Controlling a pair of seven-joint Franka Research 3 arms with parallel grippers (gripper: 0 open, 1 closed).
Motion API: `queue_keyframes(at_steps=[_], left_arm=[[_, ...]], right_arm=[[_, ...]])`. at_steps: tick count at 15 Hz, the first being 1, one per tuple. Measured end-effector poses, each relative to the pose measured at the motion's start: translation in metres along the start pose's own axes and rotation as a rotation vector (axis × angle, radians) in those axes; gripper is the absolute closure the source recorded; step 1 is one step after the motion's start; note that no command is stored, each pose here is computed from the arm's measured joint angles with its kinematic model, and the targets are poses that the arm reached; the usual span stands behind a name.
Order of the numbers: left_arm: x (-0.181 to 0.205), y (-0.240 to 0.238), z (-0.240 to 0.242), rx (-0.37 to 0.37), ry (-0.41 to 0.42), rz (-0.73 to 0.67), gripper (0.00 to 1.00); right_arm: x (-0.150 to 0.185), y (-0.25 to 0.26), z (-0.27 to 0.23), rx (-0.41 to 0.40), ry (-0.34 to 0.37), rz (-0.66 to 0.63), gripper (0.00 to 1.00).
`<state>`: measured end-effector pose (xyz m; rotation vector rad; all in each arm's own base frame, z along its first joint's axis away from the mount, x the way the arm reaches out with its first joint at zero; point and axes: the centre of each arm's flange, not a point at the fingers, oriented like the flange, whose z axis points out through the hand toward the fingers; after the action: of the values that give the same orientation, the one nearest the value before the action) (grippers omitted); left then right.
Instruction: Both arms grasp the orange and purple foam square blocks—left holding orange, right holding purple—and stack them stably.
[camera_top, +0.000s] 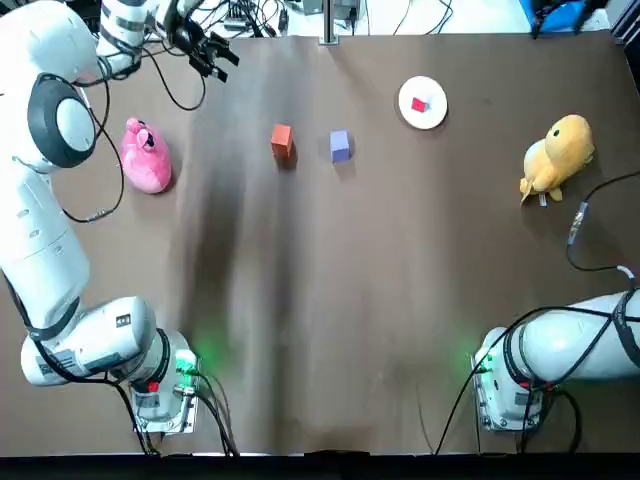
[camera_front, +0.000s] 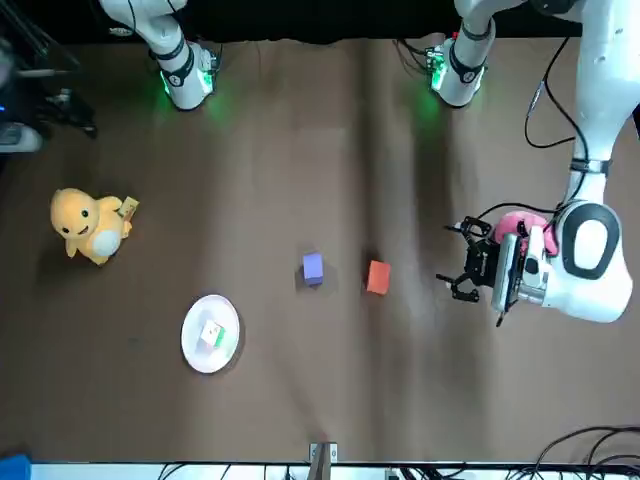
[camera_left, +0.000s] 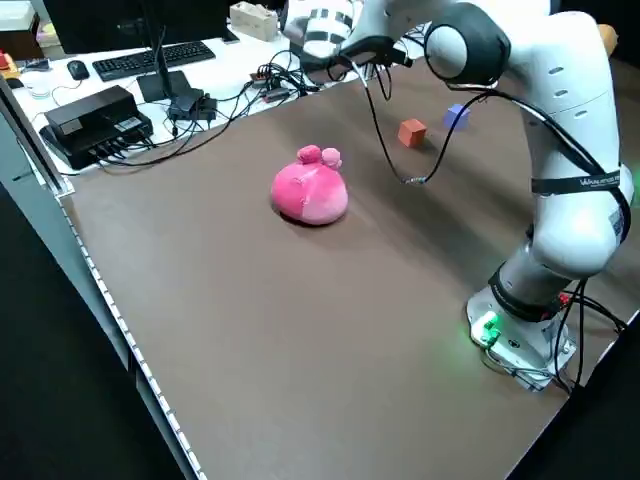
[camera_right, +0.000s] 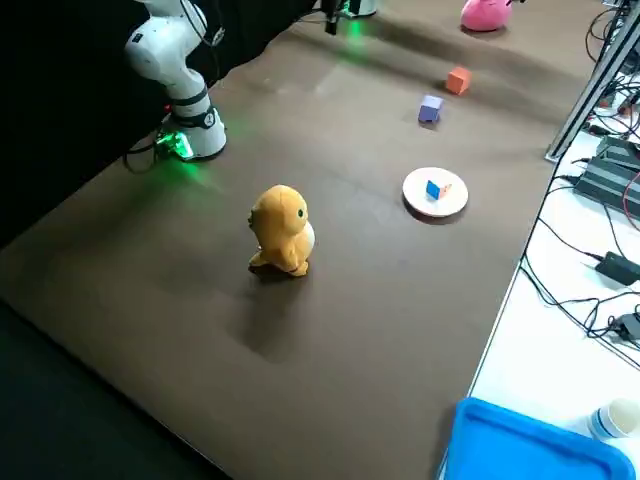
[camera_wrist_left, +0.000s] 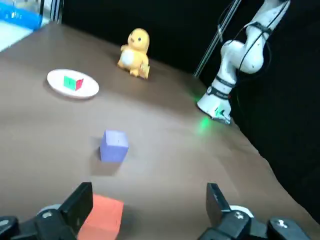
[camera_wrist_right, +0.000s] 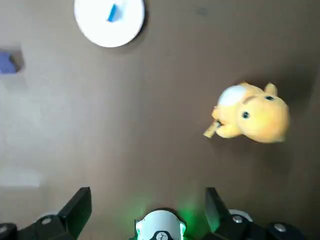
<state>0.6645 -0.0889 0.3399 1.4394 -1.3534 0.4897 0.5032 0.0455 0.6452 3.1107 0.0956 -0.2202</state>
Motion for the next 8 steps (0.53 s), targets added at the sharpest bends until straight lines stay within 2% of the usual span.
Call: queue_keyframes(at_steps=[3,6,8], left_arm=[[-0.029,-0.013,0.018,0.01,0.096,0.11,0.0],[-0.061,-0.018,0.042,0.062,0.185,0.285,0.0],[-0.081,-0.018,0.06,0.11,0.244,0.356,0.0]], right_arm=[[0.02,-0.073,0.026,-0.023,-0.012,-0.124,0.0],[0.039,-0.155,0.065,-0.052,-0.023,-0.252,0.0],[0.041,-0.206,0.086,-0.067,-0.016,-0.329,0.0]])
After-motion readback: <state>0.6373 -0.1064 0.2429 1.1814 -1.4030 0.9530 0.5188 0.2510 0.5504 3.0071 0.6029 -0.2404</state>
